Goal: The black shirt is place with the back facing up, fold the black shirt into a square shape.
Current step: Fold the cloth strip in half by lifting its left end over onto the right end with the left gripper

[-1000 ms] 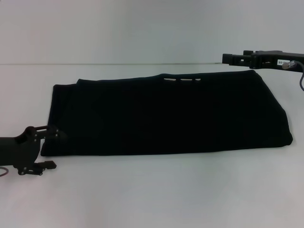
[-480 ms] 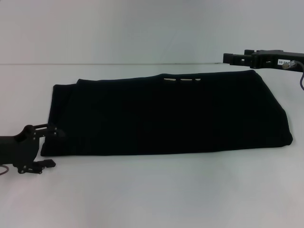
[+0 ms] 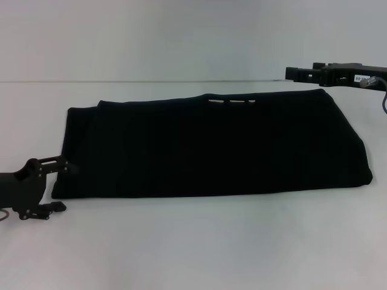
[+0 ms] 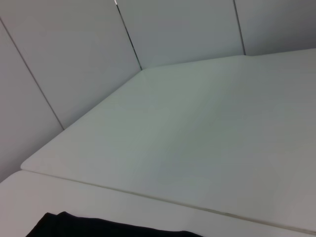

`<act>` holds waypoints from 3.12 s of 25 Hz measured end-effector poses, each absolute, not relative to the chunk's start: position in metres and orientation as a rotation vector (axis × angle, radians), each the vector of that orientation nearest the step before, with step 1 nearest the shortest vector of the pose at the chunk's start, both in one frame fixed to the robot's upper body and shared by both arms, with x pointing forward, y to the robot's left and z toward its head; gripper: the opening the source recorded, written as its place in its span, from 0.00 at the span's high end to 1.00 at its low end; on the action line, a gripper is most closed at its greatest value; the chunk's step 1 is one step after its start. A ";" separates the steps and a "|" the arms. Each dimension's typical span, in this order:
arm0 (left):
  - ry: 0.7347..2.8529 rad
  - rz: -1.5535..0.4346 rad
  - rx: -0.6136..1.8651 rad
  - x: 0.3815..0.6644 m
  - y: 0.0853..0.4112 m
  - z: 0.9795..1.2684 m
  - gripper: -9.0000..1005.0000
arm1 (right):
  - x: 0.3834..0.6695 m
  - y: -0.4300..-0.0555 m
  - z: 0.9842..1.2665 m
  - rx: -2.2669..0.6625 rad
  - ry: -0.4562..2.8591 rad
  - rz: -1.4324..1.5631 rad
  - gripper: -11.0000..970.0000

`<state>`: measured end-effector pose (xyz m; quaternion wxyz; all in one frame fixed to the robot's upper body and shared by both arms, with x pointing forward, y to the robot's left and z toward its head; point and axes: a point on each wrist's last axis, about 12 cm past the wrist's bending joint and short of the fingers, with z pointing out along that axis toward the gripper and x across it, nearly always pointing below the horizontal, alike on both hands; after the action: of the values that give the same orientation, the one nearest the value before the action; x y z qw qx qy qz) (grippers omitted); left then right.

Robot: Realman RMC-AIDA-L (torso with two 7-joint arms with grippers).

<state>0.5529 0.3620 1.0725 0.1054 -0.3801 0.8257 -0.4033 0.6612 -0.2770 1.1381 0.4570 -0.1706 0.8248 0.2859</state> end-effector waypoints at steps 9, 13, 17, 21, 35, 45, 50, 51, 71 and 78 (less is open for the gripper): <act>2.428 -1.175 -1.124 0.553 0.363 1.072 0.12 | 0.661 -0.277 1.137 -0.416 2.035 0.700 0.04; 2.427 -1.170 -1.127 0.553 0.363 1.070 0.12 | 0.661 -0.276 1.136 -0.411 2.036 0.696 0.04; 2.426 -1.168 -1.123 0.554 0.362 1.070 0.12 | 0.661 -0.276 1.136 -0.410 2.036 0.695 0.04; 2.421 -1.163 -1.122 0.555 0.363 1.070 0.12 | 0.661 -0.276 1.136 -0.410 2.036 0.695 0.04; 2.407 -1.139 -1.105 0.559 0.364 1.071 0.12 | 0.661 -0.276 1.136 -0.411 2.036 0.697 0.04; 2.423 -1.123 -1.037 0.565 0.361 1.074 0.12 | 0.661 -0.276 1.136 -0.411 2.036 0.697 0.04; 2.427 -1.104 -1.003 0.568 0.360 1.074 0.12 | 0.661 -0.276 1.136 -0.411 2.036 0.696 0.04; 2.428 -1.102 -0.999 0.568 0.360 1.074 0.12 | 0.661 -0.276 1.136 -0.411 2.036 0.696 0.04; 2.490 -1.024 -0.878 0.567 0.362 1.072 0.26 | 0.662 -0.276 1.137 -0.414 2.033 0.695 0.04; 2.494 -1.013 -0.859 0.567 0.363 1.071 0.41 | 0.662 -0.276 1.137 -0.415 2.032 0.694 0.04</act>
<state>0.5667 0.3631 1.0712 0.1574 -0.3001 0.8717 -0.3541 0.6617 -0.2758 1.1368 0.4594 -0.1685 0.8252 0.2819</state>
